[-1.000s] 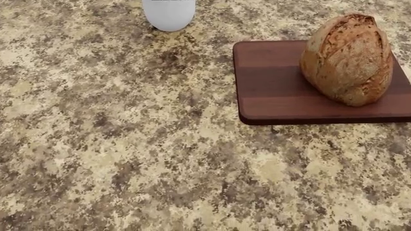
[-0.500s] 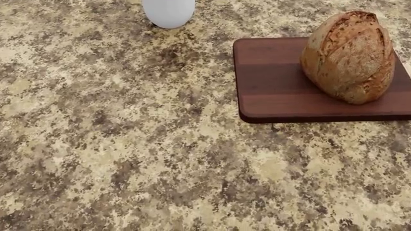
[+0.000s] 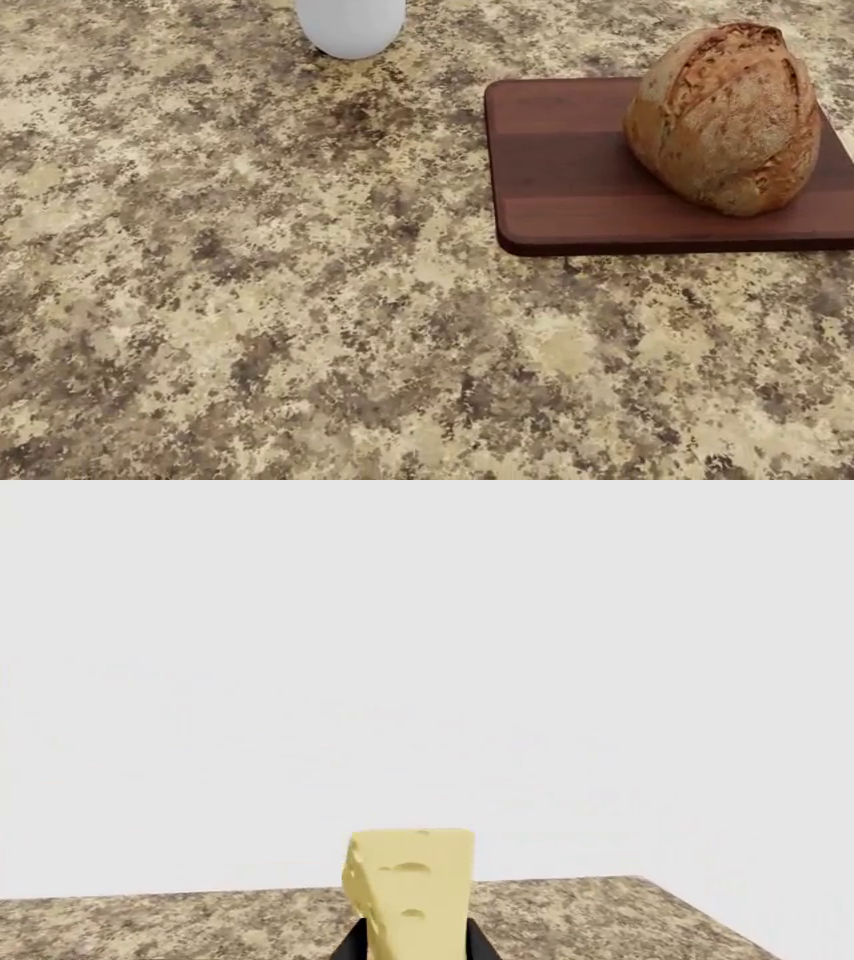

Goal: Pick up the wedge of cheese and place it on the slice of bread to prepare a simple cheese on bread dish.

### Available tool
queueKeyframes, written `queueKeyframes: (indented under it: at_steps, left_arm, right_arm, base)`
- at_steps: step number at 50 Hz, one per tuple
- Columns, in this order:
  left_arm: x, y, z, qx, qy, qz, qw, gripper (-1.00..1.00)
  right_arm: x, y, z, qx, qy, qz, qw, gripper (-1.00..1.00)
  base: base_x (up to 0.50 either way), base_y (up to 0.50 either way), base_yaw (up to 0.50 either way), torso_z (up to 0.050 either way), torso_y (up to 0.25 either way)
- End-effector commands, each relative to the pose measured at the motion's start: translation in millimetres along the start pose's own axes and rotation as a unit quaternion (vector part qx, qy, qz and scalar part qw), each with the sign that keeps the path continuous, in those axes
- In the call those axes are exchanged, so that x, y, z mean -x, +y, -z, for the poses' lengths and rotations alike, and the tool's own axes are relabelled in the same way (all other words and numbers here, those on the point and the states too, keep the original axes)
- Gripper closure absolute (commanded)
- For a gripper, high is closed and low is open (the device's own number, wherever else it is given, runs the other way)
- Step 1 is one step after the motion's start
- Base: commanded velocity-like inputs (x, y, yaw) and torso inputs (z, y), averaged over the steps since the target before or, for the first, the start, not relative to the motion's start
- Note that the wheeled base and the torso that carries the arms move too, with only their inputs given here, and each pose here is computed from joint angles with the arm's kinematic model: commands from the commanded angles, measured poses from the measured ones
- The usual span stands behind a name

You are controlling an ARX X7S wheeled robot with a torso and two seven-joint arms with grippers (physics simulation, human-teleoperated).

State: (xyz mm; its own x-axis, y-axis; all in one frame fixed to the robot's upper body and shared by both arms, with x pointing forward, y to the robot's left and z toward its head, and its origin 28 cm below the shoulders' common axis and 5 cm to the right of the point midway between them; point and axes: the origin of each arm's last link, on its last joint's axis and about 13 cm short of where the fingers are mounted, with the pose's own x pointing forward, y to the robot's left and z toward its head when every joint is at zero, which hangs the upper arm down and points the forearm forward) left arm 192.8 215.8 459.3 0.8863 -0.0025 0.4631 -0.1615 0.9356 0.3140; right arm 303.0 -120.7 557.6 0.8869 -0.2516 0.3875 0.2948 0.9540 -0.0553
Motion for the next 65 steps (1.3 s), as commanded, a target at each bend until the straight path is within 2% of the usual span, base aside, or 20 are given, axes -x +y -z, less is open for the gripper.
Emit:
queueKeyframes:
  at_steps: [1, 21, 27, 31, 35, 42, 54, 65]
  left_arm:
    - [1, -1.2, -2, -0.015, -0.008, 0.010, 1.000, -1.00]
    - [1, -1.0, -3, -0.009, -0.008, 0.011, 1.000, -1.00]
    - [1, -0.8, -2, -0.009, -0.002, 0.006, 1.000, -1.00]
    - [0, -0.3, -1, -0.008, -0.001, 0.006, 1.000, -1.00]
    - [1, -0.2, -1, -0.007, -0.002, 0.004, 1.000, -1.00]
    - [1, -0.5, -2, -0.007, -0.001, 0.004, 1.000, -1.00]
    - [1, -0.8, -1, -0.009, -0.001, 0.005, 1.000, -1.00]
    - [1, -0.6, -2, -0.009, -0.002, 0.004, 1.000, -1.00]
  right_arm:
    - [-2, 1.9, 1, 0.008, -0.003, -0.002, 1.000, 1.00]
    - [9, -2.0, -12, 0.012, -0.002, 0.000, 1.000, 1.00]
    - [16, -6.1, -9, 0.020, 0.040, -0.013, 0.999, 1.00]
    - [24, -12.7, -6, 0.020, 0.047, -0.008, 0.999, 1.00]
    - [31, -13.2, 3, 0.041, 0.068, -0.011, 0.997, 1.00]
    - [41, -14.9, 9, 0.048, 0.109, -0.026, 0.992, 1.00]
    - [39, -15.5, 32, 0.070, 0.157, -0.030, 0.985, 1.00]
    - [39, -16.7, 38, 0.081, 0.190, -0.046, 0.977, 1.00]
  base:
    - [0.00, 0.00, 0.00, 0.000, -0.090]
    - [0.00, 0.00, 0.00, 0.000, -0.128]
    - [0.00, 0.00, 0.00, 0.000, -0.019]
    - [0.00, 0.00, 0.00, 0.000, 0.000]
    - [0.00, 0.00, 0.00, 0.000, 0.000]
    - [0.00, 0.00, 0.00, 0.000, 0.000]
    - [0.00, 0.00, 0.00, 0.000, 0.000]
    - [0.00, 0.00, 0.00, 0.000, 0.000]
